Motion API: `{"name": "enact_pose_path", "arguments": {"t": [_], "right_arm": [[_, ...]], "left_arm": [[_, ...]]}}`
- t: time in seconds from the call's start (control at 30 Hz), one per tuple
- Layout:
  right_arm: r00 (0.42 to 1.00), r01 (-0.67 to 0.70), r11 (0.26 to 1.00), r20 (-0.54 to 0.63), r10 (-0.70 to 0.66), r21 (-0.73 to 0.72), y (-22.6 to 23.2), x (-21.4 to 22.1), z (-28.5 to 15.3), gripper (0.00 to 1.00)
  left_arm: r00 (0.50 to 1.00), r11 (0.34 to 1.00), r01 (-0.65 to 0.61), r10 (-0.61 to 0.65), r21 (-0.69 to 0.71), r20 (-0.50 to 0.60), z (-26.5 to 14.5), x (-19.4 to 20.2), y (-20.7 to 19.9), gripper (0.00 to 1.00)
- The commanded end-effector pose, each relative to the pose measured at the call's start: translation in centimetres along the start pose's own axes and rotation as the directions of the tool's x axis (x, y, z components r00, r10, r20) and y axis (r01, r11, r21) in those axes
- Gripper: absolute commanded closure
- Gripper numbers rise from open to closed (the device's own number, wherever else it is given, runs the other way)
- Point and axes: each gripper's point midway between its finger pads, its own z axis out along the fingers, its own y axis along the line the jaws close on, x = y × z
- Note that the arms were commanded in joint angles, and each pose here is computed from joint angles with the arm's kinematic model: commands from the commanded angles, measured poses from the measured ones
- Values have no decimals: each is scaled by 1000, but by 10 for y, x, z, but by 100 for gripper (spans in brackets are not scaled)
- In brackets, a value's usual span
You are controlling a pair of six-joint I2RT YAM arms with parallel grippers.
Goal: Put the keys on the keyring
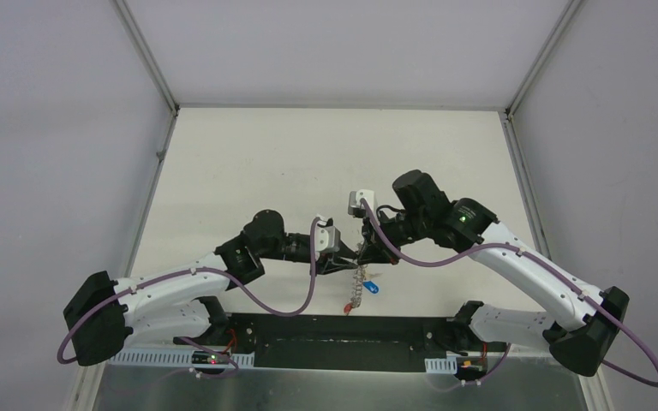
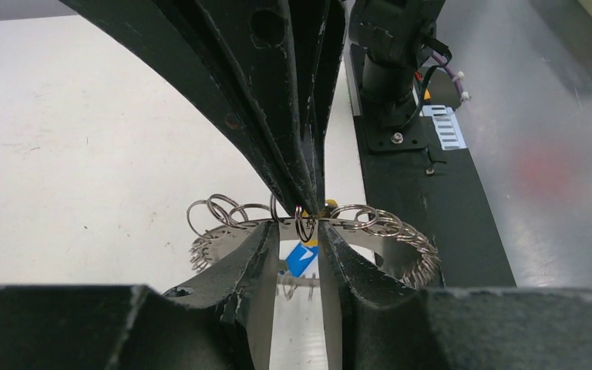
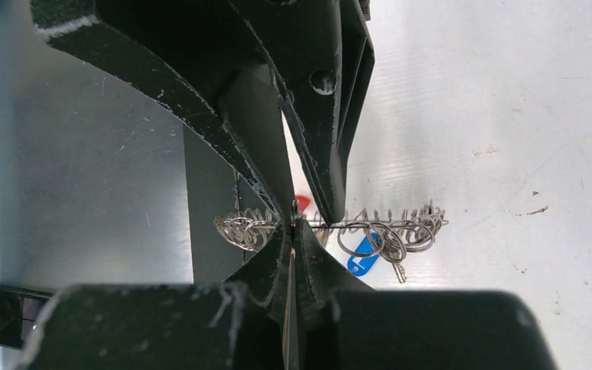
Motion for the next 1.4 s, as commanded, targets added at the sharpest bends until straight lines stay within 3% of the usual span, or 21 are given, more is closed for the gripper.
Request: {"name": "enact_pose_path", "arguments": {"t": [0.0, 0.07, 0.2, 0.27, 0.4, 0.5, 0.57, 0.9, 0.93, 1.13, 1.37], "right_arm": [[997, 52, 999, 65, -52, -8, 4, -19, -3, 100], [997, 50, 999, 64, -49, -12, 4, -19, -3, 100], [997, 44, 999, 60, -44, -8, 3, -18, -1, 100], [997, 41, 999, 62, -41, 3, 1, -19, -2, 98], [996, 14, 1000, 92, -13, -9, 5, -24, -2, 59], [989, 21, 1000, 146, -20, -2, 9, -31, -6, 46], [983, 31, 999, 180, -33, 11, 10, -30, -8, 43], [883, 163, 983, 432, -184, 86, 25, -58, -32, 47], [877, 153, 987, 453, -158, 47, 33, -60, -34, 60], [866, 168, 986, 475, -159, 25, 38, -63, -34, 72], [872, 157, 988, 469, -141, 4, 34, -68, -27, 73]], "left_arm": [[995, 998, -51, 49, 22, 90, 4, -34, -2, 75], [995, 999, -49, 47, 19, 93, 4, -34, -2, 80], [995, 999, -37, 35, 22, 90, 3, -33, -3, 100], [995, 999, -31, 29, 22, 91, 3, -32, -4, 100], [994, 1000, -28, 28, -8, 110, -2, -35, -3, 100], [989, 998, -35, 42, -52, 144, -8, -39, 0, 100], [984, 996, -40, 52, -79, 168, -13, -40, 0, 100], [934, 985, -103, 143, -136, 328, -32, -68, -6, 100], [928, 985, -108, 149, -137, 342, -33, -70, -7, 100], [899, 981, -130, 177, -141, 399, -37, -81, -11, 100], [893, 982, -139, 182, -132, 412, -38, -84, -13, 100]]}}
